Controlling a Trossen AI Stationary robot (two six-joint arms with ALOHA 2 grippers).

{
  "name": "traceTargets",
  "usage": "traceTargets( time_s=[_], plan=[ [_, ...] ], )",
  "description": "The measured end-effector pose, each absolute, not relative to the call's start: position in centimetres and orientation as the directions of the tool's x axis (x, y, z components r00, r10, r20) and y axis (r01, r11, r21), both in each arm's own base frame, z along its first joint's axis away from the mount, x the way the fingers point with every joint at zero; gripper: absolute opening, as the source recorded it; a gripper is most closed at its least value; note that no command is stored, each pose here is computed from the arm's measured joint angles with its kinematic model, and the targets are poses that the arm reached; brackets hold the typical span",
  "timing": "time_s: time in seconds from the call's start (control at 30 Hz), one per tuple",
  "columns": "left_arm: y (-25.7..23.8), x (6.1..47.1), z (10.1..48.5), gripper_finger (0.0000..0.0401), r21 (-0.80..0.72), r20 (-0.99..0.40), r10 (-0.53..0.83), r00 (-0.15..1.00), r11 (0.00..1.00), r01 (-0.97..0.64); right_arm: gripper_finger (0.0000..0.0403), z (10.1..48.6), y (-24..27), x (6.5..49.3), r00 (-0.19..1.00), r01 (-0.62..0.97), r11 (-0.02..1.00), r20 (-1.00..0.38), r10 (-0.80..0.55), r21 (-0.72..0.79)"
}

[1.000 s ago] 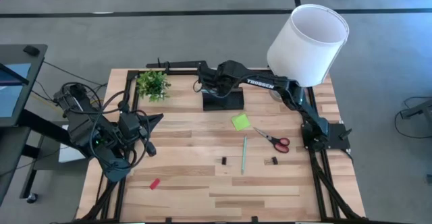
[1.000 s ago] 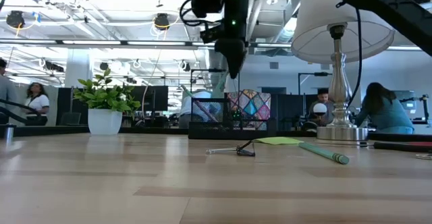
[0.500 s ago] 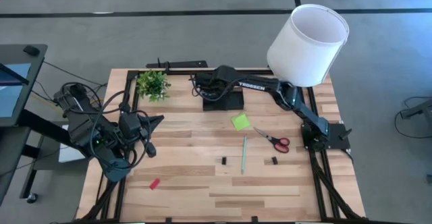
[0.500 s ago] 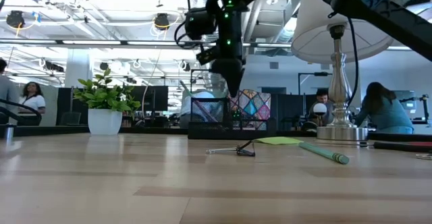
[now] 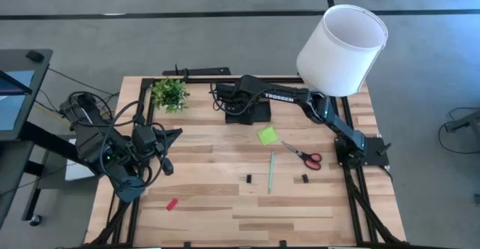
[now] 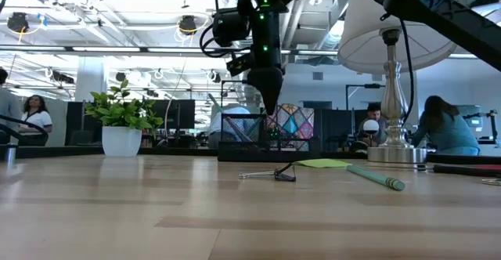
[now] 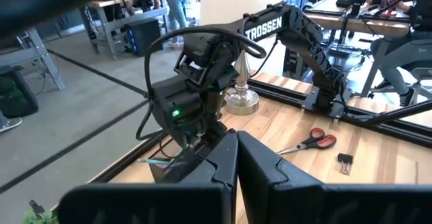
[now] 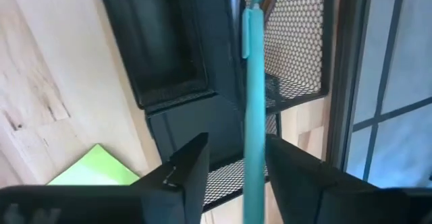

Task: Pick and place office supplies into organizer
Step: Put the blue pen into the black desk organizer, then put the blue pencil into the black desk organizer

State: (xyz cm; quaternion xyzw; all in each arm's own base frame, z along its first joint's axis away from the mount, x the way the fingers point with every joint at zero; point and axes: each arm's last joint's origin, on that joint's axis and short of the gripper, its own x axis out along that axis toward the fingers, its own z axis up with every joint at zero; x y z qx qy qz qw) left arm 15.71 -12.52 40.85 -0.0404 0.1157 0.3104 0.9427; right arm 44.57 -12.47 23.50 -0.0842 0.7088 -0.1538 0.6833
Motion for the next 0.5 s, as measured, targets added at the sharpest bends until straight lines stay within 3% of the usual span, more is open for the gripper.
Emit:
traceTargets(
  time_s=[0.23, 0.5],
  plan=[
    [-12.5, 15.7, 40.8, 0.0000, -0.009, -0.252, 0.571, 0.781, 0.806, -0.592, 0.0166, 26.0, -12.3, 43.8, -0.038, 0.097, 0.915, -0.920, -0.391, -0.392],
    [-12.5, 15.7, 40.8, 0.0000, -0.009, -0.257, 0.568, 0.782, 0.808, -0.590, 0.0154, 33.0, -10.7, 41.0, 0.125, 0.215, 0.906, -0.910, -0.396, -0.364]
  ],
)
